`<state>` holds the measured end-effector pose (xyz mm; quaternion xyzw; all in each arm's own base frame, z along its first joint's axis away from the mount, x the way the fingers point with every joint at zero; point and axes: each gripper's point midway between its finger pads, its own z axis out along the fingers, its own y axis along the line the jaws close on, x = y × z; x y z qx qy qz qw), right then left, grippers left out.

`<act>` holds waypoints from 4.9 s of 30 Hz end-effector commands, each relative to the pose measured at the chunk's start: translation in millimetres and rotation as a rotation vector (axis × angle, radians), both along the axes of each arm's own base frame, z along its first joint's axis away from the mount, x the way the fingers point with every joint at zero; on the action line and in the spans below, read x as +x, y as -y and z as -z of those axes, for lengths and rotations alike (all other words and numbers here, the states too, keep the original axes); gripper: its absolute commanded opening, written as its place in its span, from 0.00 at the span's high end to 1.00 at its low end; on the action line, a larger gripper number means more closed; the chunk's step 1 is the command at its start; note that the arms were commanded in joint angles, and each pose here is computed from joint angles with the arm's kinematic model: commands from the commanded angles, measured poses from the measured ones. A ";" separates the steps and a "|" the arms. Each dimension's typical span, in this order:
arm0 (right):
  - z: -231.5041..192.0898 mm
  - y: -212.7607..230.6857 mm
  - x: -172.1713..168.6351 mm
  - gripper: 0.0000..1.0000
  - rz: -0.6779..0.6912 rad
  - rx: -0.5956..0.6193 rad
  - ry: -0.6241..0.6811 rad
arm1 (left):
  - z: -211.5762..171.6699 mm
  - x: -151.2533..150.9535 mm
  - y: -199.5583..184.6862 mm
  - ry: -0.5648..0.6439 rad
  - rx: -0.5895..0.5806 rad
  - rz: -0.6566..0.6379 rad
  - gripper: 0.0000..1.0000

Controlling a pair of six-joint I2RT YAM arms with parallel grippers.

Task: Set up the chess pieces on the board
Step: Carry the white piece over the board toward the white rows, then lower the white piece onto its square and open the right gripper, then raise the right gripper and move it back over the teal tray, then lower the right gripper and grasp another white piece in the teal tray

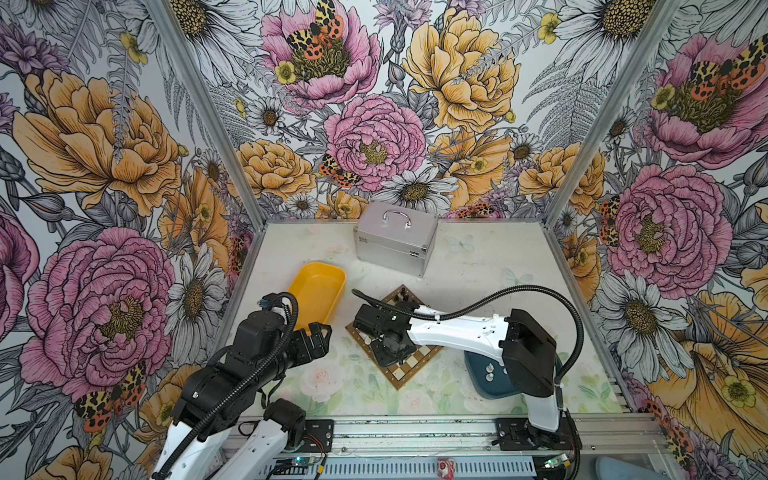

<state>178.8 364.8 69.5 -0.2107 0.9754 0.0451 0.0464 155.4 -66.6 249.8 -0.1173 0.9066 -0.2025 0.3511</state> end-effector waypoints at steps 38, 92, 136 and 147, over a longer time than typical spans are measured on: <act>11.7 -14.8 8.2 0.82 -0.020 -0.001 0.002 | -14.8 -2.3 -7.0 0.027 0.049 0.011 0.01; -158.5 97.1 105.7 0.53 0.168 0.074 0.278 | -45.3 53.0 -1.1 0.131 -0.010 -0.001 0.01; 16.2 260.1 -21.5 0.72 0.732 0.007 0.048 | -22.2 100.7 153.1 0.066 -0.073 0.351 0.01; 20.3 273.2 -19.4 0.72 0.753 -0.003 0.034 | -19.0 108.9 157.3 0.051 -0.061 0.356 0.01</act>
